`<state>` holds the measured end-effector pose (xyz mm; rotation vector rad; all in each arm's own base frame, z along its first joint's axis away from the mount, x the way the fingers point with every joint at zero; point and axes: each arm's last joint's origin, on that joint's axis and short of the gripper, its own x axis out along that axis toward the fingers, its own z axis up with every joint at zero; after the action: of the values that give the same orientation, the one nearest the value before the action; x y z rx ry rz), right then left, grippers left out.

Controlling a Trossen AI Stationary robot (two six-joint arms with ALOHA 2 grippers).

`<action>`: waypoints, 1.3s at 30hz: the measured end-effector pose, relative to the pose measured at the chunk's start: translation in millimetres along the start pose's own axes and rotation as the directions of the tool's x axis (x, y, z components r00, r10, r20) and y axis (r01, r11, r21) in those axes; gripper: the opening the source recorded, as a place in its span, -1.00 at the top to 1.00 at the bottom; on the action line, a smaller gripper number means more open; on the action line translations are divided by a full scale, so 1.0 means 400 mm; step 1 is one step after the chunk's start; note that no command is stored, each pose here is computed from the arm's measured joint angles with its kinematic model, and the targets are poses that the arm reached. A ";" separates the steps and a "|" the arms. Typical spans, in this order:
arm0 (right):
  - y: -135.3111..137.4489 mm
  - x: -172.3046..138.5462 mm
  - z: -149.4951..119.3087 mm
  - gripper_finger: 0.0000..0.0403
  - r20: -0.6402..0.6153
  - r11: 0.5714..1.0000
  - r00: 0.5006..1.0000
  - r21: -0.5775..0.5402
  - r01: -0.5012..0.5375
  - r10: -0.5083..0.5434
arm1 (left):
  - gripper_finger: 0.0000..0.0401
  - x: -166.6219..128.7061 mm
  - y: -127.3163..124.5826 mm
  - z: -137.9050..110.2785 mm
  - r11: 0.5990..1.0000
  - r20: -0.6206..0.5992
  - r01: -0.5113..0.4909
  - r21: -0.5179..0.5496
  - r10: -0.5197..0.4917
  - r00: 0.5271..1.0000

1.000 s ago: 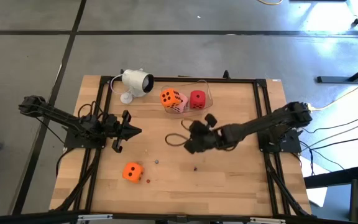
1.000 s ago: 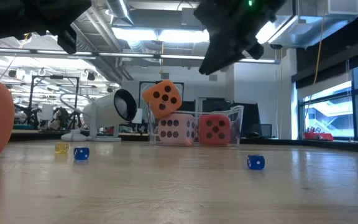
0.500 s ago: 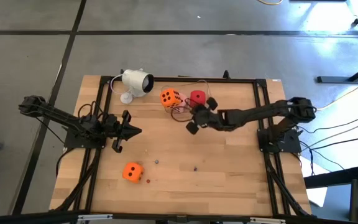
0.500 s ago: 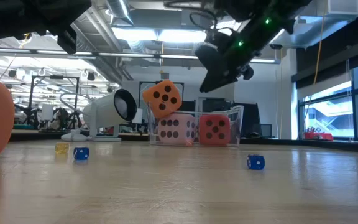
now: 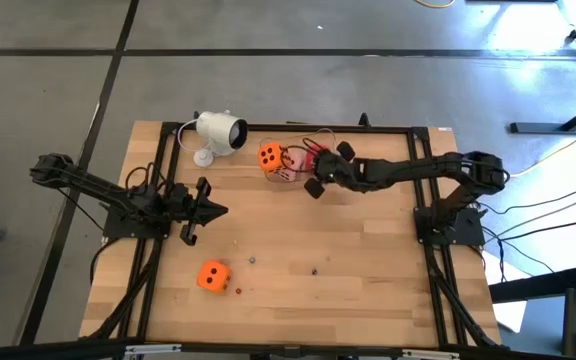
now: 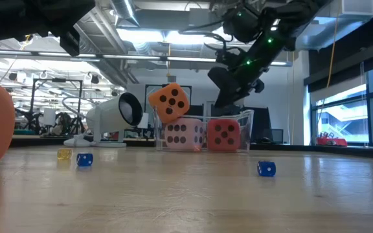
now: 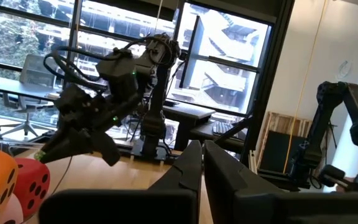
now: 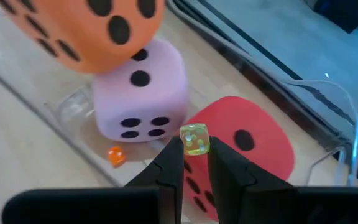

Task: Pick & Place Dice
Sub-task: Put the small green die into the transparent bin

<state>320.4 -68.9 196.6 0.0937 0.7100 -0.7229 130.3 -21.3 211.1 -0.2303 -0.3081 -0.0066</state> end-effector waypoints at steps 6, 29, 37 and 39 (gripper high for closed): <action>-0.022 0.026 -0.002 0.73 -0.015 1.000 0.999 0.007 0.029 -0.029 | 0.95 0.000 0.000 0.000 1.000 0.000 0.000 0.000 0.000 1.000; 0.000 0.088 -0.027 0.42 -0.022 0.999 0.999 0.048 0.024 -0.023 | 0.94 0.000 0.000 0.000 1.000 0.000 0.000 0.000 0.000 1.000; 0.030 0.076 -0.026 0.42 0.007 0.999 1.000 0.043 -0.020 0.020 | 0.95 0.000 0.000 0.000 1.000 0.000 0.000 0.000 0.000 1.000; 0.034 0.074 -0.027 0.42 0.008 0.999 1.000 0.040 -0.024 0.023 | 0.94 0.000 0.000 0.000 1.000 0.000 0.000 0.000 0.000 1.000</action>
<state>338.8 -72.3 167.6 0.1351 0.6862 -0.7147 130.3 -21.3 211.1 -0.2301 -0.3079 -0.0068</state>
